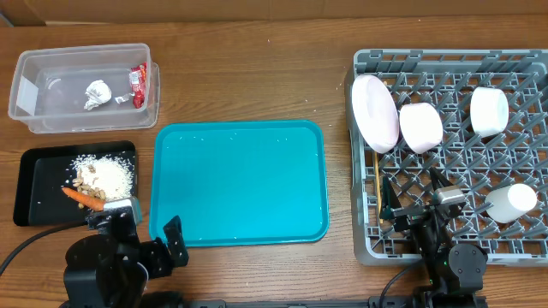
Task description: Sort waste into correct bins and load items into the dishwasher
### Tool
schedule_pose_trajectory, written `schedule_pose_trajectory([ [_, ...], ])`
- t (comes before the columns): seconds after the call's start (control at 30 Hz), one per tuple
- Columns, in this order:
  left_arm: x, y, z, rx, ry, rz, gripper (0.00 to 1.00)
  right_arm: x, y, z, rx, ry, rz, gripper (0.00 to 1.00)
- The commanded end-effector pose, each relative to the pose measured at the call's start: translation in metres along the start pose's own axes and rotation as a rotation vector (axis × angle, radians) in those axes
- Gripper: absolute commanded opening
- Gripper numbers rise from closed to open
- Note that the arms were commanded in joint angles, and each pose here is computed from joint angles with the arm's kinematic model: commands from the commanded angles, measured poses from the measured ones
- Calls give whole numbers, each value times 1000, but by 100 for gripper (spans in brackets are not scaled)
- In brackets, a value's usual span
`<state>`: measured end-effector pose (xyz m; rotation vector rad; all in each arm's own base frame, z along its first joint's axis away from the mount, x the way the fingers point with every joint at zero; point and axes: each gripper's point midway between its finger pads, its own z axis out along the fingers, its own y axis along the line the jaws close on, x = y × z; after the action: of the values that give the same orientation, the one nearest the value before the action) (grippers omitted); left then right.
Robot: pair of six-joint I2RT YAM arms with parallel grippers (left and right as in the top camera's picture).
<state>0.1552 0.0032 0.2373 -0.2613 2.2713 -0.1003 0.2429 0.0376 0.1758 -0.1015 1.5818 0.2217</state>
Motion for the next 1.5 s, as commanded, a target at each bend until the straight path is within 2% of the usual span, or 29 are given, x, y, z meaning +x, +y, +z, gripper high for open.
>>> schedule_pose_trajectory([
  [0.0,-6,4,8,-13,-83,26,100,2,-1,0,2,-1,-3,100],
  [0.17,3,2,49,37,-220,25,100,2,-1,0,1,-1,-3,100],
  [0.33,-11,-7,78,119,-480,28,100,2,-1,0,1,-1,-3,100],
  [0.43,-28,-14,84,161,-715,76,100,2,-1,0,1,-1,-3,100],
  [0.5,-29,-14,88,167,-751,80,100,2,-1,0,2,-1,-3,100],
  [0.6,-18,-15,103,184,-738,87,100,2,-1,0,1,-1,-3,100],
  [0.67,4,-11,121,167,-622,87,100,2,-1,0,2,-1,-3,100],
  [1.47,4,-10,122,161,-620,84,100,2,-1,0,1,-1,-3,100],
])
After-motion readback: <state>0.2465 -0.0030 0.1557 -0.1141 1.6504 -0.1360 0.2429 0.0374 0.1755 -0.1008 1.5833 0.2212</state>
